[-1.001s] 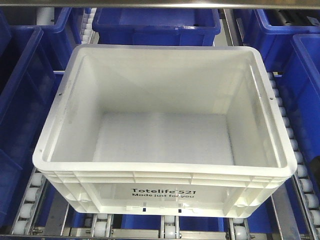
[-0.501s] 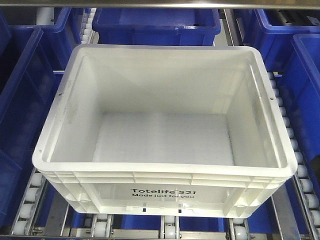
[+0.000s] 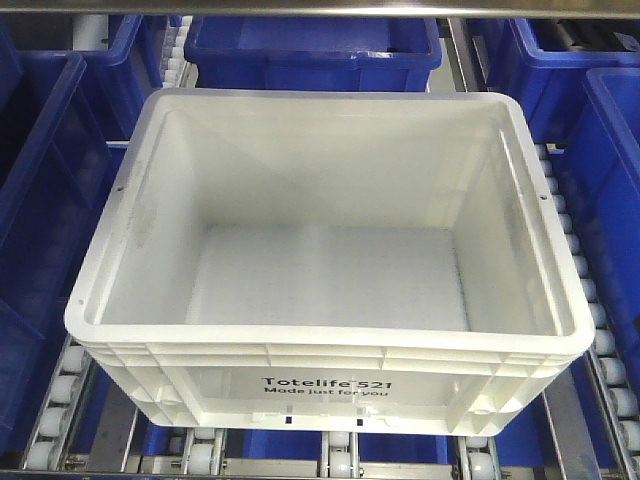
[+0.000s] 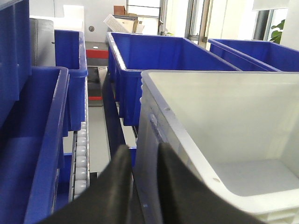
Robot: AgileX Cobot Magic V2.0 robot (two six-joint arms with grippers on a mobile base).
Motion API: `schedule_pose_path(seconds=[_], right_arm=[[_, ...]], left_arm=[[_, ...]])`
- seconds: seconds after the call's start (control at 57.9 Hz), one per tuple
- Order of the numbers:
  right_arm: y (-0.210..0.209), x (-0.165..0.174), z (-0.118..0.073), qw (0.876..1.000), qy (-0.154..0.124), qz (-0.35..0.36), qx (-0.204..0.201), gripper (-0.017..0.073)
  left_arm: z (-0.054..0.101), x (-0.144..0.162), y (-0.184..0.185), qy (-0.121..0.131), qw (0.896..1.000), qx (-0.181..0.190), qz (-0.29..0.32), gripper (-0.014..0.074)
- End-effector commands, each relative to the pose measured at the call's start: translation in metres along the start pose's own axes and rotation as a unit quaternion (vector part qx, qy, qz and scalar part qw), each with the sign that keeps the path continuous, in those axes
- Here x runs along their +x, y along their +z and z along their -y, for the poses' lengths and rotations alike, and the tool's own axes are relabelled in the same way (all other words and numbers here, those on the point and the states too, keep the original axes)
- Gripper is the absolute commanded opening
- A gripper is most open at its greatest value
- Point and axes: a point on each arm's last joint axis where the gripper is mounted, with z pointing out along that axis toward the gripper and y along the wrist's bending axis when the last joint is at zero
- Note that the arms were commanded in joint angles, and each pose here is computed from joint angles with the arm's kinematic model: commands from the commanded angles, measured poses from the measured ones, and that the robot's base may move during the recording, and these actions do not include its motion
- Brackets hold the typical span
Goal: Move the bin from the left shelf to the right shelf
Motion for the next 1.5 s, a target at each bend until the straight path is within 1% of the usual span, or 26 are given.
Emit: schedule_pose_path(seconds=[0.0,0.069,0.086,0.932,1.001,1.087,1.105,1.122,1.139,1.157,1.295,1.364,1.484], right_arm=[[0.0000,-0.0153,0.0019,0.999,-0.006,0.047,0.008,0.0211],[0.0000,-0.0153,0.0019,0.999,-0.006,0.047,0.008,-0.0005],[0.0000,-0.0153,0.0019,0.999,-0.006,0.047,0.008,-0.0015],[0.0000,-0.0150,0.0018,0.999,-0.006,0.045,0.008,-0.0008],[0.0000,-0.0150,0.0018,0.999,-0.006,0.045,0.008,-0.0008],[0.0000,-0.0150,0.0018,0.999,-0.006,0.045,0.008,-0.0008],[0.0000,-0.0150,0.0018,0.999,-0.006,0.045,0.008,-0.0008],[0.0000,-0.0150,0.0018,0.999,-0.006,0.045,0.008,-0.0008],[0.0000,-0.0150,0.0018,0.999,-0.006,0.045,0.008,-0.0008],[0.0000,-0.0150,0.0018,0.999,-0.006,0.045,0.008,-0.0008],[0.0000,-0.0150,0.0018,0.999,-0.006,0.045,0.008,-0.0008],[0.0000,-0.0150,0.0018,0.999,-0.006,0.045,0.008,-0.0008],[0.0000,-0.0150,0.0018,0.999,-0.006,0.045,0.008,-0.0008]], left_arm=[[-0.0010,-0.0124,0.0004,-0.001,1.000,-0.010,0.028,-0.0009],[-0.0010,-0.0124,0.0004,0.006,1.000,-0.010,0.028,-0.0008],[-0.0010,-0.0124,0.0004,0.006,1.000,-0.010,0.028,-0.0008],[-0.0011,-0.0125,0.0004,0.006,1.000,-0.011,0.028,-0.0006],[-0.0025,-0.0147,0.0002,0.024,0.999,-0.019,0.040,-0.0006],[-0.0014,-0.0143,0.0002,0.048,0.998,-0.014,0.038,-0.0006],[-0.0012,-0.0140,0.0003,0.040,0.998,-0.012,0.036,-0.0006],[-0.0009,-0.0137,0.0003,0.046,0.998,-0.011,0.035,-0.0006],[-0.0006,-0.0133,0.0003,0.045,0.998,-0.009,0.033,-0.0006],[-0.0003,-0.0129,0.0004,0.035,0.999,-0.007,0.030,-0.0006],[0.0006,-0.0122,0.0004,0.030,0.999,-0.002,0.027,-0.0006],[0.0008,-0.0123,0.0004,0.038,0.999,-0.001,0.027,-0.0006],[0.0008,-0.0122,0.0004,0.040,0.999,-0.001,0.026,-0.0006]])
